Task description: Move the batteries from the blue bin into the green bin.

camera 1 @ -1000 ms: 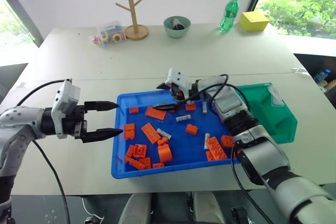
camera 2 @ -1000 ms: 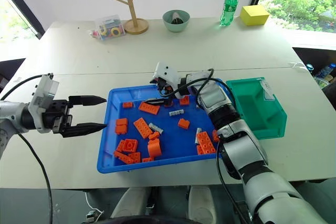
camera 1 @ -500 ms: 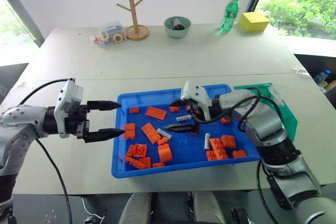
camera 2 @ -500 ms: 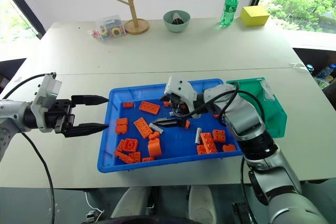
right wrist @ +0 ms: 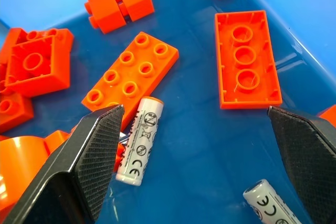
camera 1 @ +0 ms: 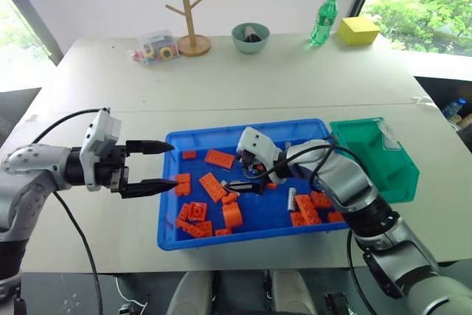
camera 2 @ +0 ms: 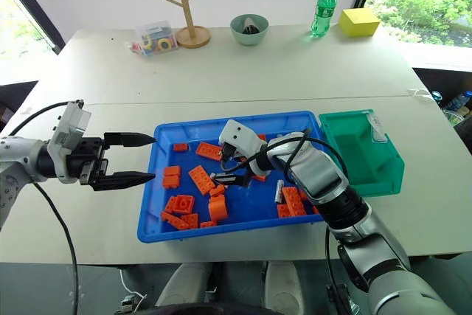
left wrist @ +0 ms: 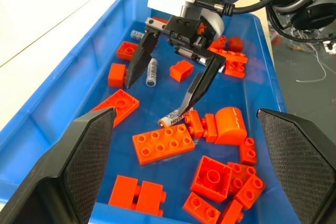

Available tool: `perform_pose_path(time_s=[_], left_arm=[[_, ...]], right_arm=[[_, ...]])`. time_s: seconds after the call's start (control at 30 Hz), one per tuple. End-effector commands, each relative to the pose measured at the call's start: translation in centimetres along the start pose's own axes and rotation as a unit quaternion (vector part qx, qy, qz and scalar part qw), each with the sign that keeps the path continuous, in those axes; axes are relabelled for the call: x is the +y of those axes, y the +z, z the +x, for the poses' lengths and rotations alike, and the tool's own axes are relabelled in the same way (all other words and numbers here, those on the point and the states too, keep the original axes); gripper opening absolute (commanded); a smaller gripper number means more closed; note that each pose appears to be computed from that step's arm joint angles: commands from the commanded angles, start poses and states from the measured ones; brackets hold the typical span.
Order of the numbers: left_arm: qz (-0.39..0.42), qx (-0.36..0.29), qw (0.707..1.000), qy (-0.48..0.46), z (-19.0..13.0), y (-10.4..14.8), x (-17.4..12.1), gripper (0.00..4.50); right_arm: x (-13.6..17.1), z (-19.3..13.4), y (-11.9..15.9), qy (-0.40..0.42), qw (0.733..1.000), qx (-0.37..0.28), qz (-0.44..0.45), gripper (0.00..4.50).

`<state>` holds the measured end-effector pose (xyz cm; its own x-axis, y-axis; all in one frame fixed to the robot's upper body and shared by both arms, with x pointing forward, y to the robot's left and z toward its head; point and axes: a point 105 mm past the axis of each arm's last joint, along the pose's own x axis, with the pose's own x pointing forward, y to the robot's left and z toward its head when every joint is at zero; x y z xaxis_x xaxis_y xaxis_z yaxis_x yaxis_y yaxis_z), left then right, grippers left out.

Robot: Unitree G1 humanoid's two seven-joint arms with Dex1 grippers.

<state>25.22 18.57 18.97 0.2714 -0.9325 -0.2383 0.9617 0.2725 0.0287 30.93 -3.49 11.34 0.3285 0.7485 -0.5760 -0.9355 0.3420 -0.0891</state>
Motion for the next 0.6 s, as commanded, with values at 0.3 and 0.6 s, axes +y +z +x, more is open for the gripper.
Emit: perform_pose_path(time_s=[0.3,0.6], left_arm=[[0.016,-0.008,1.000,0.005,-0.5,1.0,-0.1,4.50],[0.021,-0.011,1.000,0.007,-0.5,1.3,0.1,4.50]], right_arm=[[1.6,0.7,-1.4,0.024,0.999,0.035,-0.032,3.98],[0.8,1.1,-2.5,0.016,0.998,0.043,-0.041,0.09]])
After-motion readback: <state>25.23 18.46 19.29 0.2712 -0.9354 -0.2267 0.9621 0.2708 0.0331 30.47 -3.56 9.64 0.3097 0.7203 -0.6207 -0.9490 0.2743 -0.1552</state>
